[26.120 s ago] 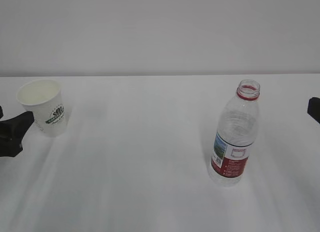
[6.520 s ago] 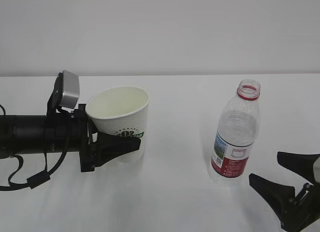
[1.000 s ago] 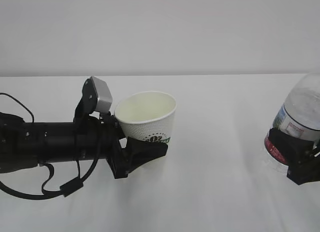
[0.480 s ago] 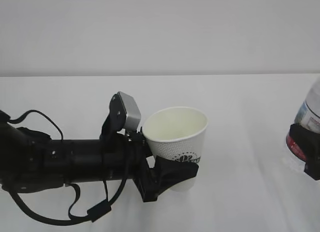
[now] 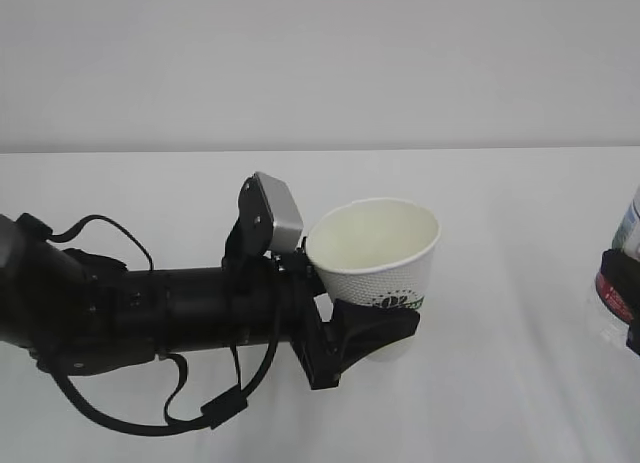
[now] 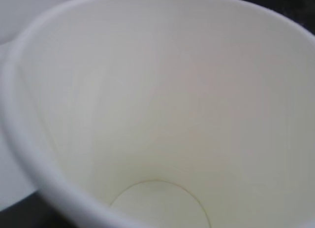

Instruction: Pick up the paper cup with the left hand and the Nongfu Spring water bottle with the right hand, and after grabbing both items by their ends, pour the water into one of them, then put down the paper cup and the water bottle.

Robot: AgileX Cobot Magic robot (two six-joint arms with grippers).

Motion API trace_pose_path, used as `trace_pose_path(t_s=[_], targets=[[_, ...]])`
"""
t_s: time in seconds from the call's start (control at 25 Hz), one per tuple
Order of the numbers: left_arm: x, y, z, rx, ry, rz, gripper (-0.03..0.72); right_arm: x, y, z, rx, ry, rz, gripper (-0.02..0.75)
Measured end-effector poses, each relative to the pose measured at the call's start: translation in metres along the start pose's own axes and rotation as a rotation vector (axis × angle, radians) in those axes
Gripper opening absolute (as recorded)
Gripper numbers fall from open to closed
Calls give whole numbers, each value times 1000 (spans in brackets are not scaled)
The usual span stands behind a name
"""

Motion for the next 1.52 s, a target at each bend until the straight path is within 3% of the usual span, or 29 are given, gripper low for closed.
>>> trace_pose_path(t_s=[0.16, 0.6, 1.28, 1.52], targets=[[-7, 2, -2, -22, 10, 2, 528, 0, -2, 2, -2, 11, 15, 471], [-23, -33, 12, -36, 85, 90, 528, 2, -6, 3, 8, 24, 42, 470], [-31, -37, 15, -31, 74, 107, 528, 9, -7, -15, 66, 41, 69, 470], [-44, -48, 9, -98, 94, 157, 528, 10, -7, -10, 109, 76, 62, 470]])
Point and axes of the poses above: a point on each arm's last joint axis where the gripper is mounted, x pointing back along that axis away from the gripper, y along the wrist's bending axis when the last joint is at zero, z = x × y, the point moved 7 cm from there along -x, pointing out along that axis toward the gripper, and after that the axes turned 15 degrees about -x, right-handed, at the moved point
